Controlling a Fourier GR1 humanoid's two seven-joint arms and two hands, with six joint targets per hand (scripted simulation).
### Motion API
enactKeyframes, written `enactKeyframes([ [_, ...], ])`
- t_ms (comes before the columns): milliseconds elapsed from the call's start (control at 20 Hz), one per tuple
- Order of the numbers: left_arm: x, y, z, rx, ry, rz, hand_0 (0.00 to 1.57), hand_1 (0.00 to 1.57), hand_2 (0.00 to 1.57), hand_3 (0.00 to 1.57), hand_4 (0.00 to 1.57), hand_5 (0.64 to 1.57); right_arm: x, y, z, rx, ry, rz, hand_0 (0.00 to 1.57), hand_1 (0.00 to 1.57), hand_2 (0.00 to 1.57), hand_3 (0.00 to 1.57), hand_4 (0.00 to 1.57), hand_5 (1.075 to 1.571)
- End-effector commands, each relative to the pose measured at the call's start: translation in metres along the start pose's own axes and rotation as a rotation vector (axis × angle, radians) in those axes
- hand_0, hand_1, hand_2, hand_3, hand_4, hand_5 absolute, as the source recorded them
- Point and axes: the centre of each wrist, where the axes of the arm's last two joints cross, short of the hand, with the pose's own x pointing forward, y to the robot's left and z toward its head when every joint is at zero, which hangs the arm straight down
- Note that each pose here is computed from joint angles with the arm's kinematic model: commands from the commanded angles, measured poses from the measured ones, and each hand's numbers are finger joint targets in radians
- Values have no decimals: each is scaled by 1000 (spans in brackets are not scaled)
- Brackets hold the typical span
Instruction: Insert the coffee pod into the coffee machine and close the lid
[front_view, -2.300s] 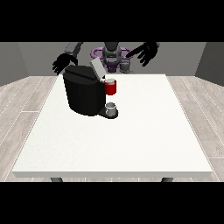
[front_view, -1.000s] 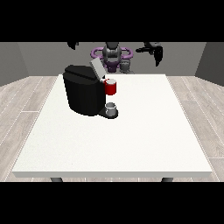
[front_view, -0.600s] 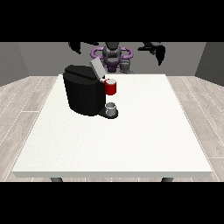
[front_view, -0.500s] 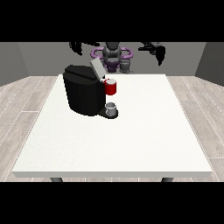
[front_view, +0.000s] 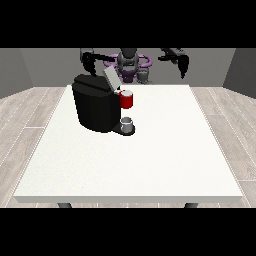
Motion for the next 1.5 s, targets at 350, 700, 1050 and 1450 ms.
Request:
enactKeyframes([
  [350,8,5,14,43,-72,-11,0,0,0,0,0,1571,10,23,-32,28,-23,58,0,0,0,0,0,1571],
  [700,17,-7,14,14,-64,-38,0,0,0,0,0,1571,17,21,-48,38,-24,45,0,0,0,0,0,1571],
  [1050,6,23,18,66,-82,-49,0,0,0,0,0,1571,26,27,-53,104,-75,63,0,0,0,0,0,1571],
  [1450,12,43,17,95,-39,-45,0,0,0,0,141,1571,21,70,-51,161,-30,101,0,0,0,0,77,1571],
])
